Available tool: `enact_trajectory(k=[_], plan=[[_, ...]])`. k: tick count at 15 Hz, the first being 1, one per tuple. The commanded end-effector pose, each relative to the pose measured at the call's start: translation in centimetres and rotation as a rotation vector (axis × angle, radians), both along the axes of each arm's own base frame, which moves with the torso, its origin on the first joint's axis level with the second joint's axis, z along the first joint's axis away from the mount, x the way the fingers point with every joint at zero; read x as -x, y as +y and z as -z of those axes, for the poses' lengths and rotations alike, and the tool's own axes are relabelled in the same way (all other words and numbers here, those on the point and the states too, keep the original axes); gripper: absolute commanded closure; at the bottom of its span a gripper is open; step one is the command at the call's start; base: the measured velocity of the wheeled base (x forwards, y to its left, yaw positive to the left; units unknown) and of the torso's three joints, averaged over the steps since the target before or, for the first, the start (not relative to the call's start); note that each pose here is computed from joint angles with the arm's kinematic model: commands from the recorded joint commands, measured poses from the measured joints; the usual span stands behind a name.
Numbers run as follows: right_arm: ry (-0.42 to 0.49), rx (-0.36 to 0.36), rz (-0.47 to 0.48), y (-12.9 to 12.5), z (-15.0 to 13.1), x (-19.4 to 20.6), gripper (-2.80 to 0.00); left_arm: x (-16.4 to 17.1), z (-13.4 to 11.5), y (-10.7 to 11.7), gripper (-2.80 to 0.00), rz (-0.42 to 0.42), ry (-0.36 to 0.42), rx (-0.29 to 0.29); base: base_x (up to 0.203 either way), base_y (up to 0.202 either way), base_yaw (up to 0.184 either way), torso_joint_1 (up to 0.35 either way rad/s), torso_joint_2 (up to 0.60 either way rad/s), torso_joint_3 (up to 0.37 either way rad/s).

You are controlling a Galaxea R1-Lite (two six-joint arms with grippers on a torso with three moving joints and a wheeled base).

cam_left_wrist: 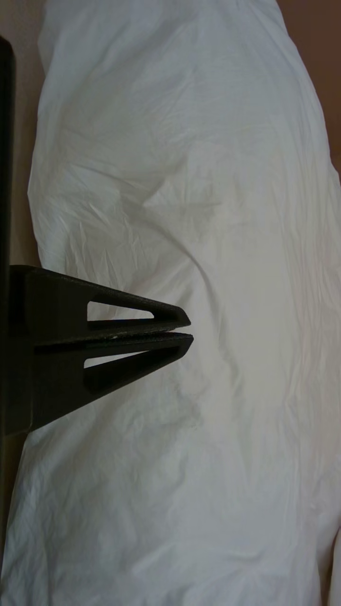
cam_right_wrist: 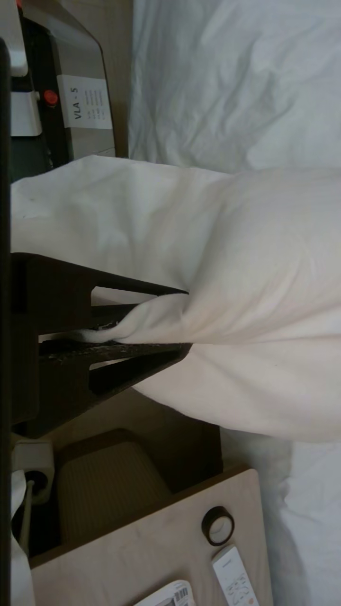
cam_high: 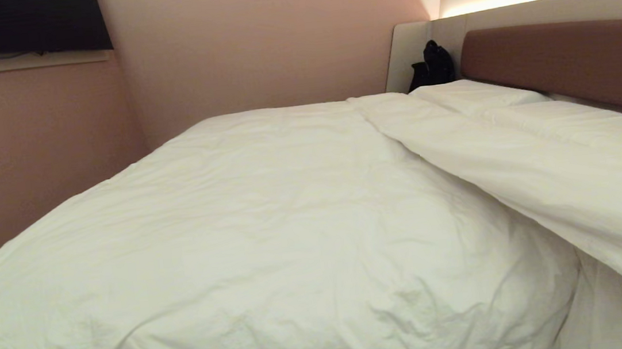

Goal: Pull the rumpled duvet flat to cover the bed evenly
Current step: Flatten the corners of the folded blanket

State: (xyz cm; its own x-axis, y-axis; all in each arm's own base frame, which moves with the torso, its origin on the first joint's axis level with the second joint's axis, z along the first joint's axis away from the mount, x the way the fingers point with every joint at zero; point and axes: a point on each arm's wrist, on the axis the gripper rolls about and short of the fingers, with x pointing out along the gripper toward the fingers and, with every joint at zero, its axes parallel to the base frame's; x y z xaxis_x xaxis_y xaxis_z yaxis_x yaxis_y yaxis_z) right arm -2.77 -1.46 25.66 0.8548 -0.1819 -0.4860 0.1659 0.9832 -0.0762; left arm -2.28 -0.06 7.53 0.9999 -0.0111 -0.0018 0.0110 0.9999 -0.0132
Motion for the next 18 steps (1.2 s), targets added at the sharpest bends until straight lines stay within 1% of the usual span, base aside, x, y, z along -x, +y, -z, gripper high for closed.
enact_trajectory(k=[1, 11, 12, 18], plan=[[0.003, -0.001, 0.002, -0.12, 0.76, 0.52, 0.00, 0.00, -0.01, 0.00, 0.00, 0.000, 0.000, 0.001, 0.000, 0.000, 0.000, 0.000, 0.00, 0.000], [-0.002, -0.004, -0.002, -0.12, 0.78, 0.46, 0.00, 0.00, -0.01, 0.00, 0.00, 0.000, 0.000, 0.001, 0.000, 0.000, 0.000, 0.000, 0.00, 0.000], [-0.003, -0.005, -0.003, -0.12, 0.73, 0.45, -2.80, 0.01, -0.03, 0.00, 0.00, 0.000, -0.001, 0.001, 0.000, 0.000, 0.000, 0.000, 0.00, 0.000], [-0.005, -0.007, -0.006, -0.10, 0.61, 0.42, -2.80, 0.00, 0.00, 0.00, 0.00, 0.000, 0.000, 0.001, 0.000, 0.000, 0.000, 0.000, 0.00, 0.000]])
